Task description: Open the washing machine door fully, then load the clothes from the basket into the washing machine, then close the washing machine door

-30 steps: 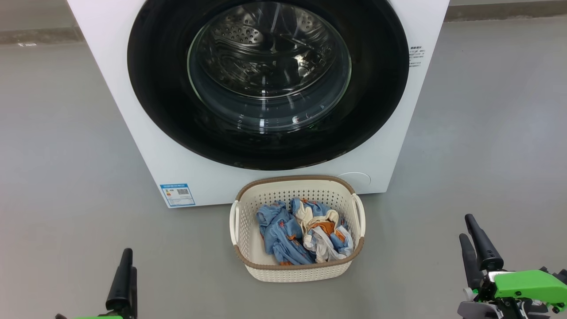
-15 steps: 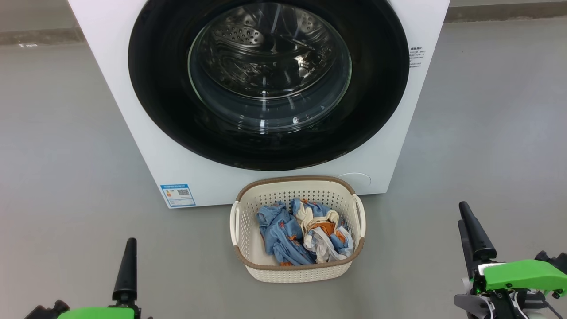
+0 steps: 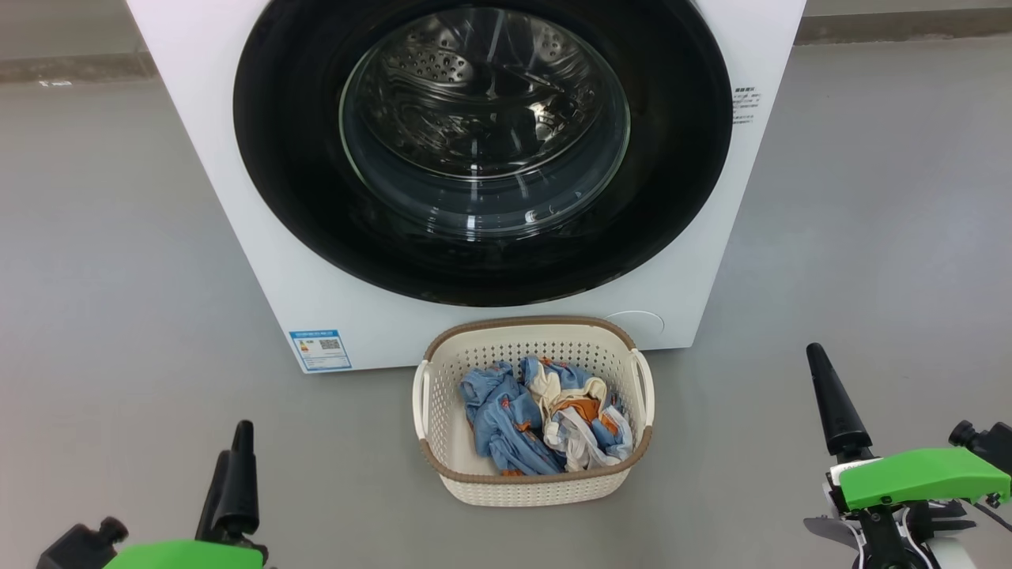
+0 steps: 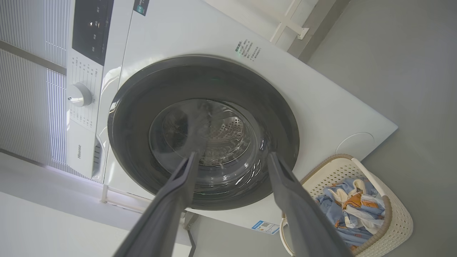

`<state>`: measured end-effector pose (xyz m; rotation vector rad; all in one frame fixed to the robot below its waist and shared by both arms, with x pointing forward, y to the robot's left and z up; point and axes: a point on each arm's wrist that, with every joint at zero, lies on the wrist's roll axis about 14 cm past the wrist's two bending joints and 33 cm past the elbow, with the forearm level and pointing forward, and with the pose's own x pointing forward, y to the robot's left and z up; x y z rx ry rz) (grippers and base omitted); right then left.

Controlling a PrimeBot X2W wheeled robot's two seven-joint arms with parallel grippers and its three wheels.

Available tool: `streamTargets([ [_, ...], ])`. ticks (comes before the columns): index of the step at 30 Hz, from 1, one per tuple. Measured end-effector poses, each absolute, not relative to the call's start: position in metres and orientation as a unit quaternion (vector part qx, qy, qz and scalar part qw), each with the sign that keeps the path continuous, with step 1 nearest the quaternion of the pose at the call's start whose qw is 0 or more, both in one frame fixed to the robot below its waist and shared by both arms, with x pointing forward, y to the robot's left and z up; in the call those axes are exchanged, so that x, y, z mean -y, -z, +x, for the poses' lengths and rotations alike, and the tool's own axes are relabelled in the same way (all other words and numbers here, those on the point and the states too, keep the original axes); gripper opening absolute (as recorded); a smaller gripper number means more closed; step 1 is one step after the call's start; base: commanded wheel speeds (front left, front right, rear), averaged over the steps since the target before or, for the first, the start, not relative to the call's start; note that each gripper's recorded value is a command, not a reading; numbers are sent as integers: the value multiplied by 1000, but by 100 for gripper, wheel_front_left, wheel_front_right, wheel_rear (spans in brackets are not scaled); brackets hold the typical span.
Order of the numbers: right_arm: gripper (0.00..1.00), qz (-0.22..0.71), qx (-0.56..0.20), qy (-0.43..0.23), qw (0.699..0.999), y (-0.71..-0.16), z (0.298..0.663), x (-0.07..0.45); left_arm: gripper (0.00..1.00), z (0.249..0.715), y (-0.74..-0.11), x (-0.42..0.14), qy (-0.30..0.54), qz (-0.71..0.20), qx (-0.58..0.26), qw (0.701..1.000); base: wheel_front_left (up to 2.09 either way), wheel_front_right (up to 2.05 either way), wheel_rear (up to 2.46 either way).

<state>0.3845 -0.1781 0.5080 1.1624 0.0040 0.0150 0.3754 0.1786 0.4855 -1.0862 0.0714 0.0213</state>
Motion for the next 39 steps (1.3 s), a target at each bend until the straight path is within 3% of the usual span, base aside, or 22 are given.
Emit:
streamTargets([
  [19,100,397,-1,-50,916,-516,389,161,100,377,-496,-172,10,-389,-21,921,0,0,0],
  [39,100,288,19,-81,954,-527,390,150,100,378,-509,-168,29,-281,9,959,0,0,0],
])
